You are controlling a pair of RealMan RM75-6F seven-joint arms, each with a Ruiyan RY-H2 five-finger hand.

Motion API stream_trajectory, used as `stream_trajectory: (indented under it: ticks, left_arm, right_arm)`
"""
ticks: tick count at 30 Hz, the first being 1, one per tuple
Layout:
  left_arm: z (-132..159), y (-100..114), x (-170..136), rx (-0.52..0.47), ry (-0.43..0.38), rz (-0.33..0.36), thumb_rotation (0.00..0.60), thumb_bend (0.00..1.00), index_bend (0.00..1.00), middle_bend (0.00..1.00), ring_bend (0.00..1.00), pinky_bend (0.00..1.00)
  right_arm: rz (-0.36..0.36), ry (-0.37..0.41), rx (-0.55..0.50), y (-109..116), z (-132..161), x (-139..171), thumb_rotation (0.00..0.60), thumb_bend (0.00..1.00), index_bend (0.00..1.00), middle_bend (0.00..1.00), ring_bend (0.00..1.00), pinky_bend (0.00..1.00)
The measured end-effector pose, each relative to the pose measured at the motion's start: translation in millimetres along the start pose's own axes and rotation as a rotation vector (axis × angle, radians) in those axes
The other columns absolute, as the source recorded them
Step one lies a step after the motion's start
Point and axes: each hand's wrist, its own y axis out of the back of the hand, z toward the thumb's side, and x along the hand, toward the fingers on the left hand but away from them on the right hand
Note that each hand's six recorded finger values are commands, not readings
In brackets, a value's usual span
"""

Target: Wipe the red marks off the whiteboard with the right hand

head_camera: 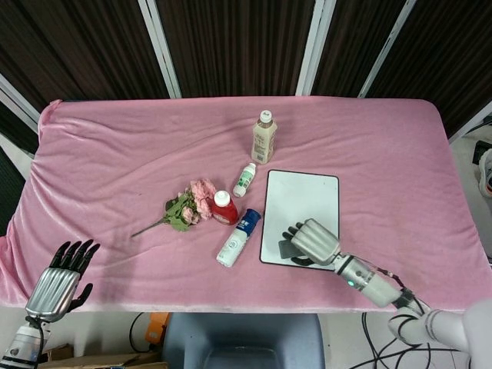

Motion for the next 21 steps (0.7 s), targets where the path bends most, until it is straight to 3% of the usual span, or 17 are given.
stream_trajectory:
  ticks: [4,11,21]
  left_arm:
    - [0.2,2.3,-3.2,-0.006,-0.008,0.010,0.600,0.41,0.00,0.04,0.05,0.07]
    - [2.1,0.6,-4.7,-0.003,-0.022,0.002,0.600,0.41,0.00,0.04,0.05,0.07]
    - [4.0,-3.1,-2.1,0.010,-0.018,-0.010,0.600,0.41,0.00,0.04,0.05,0.07]
  right_arm:
    - [-0.004,-0.115,0.019,2.1,-31.9,24.1,0.600,0.42,0.97,0.73,0.72,0.89]
    - [0.062,-0.272,0.094,-20.6,-87.2,56.5,0.600,0.42,0.97,0.73,0.72,0.89]
    - [0.178,-0.387,0.121,-66.8,-137.8,83.5,0.600,0.42,0.90,0.73,0.67,0.87]
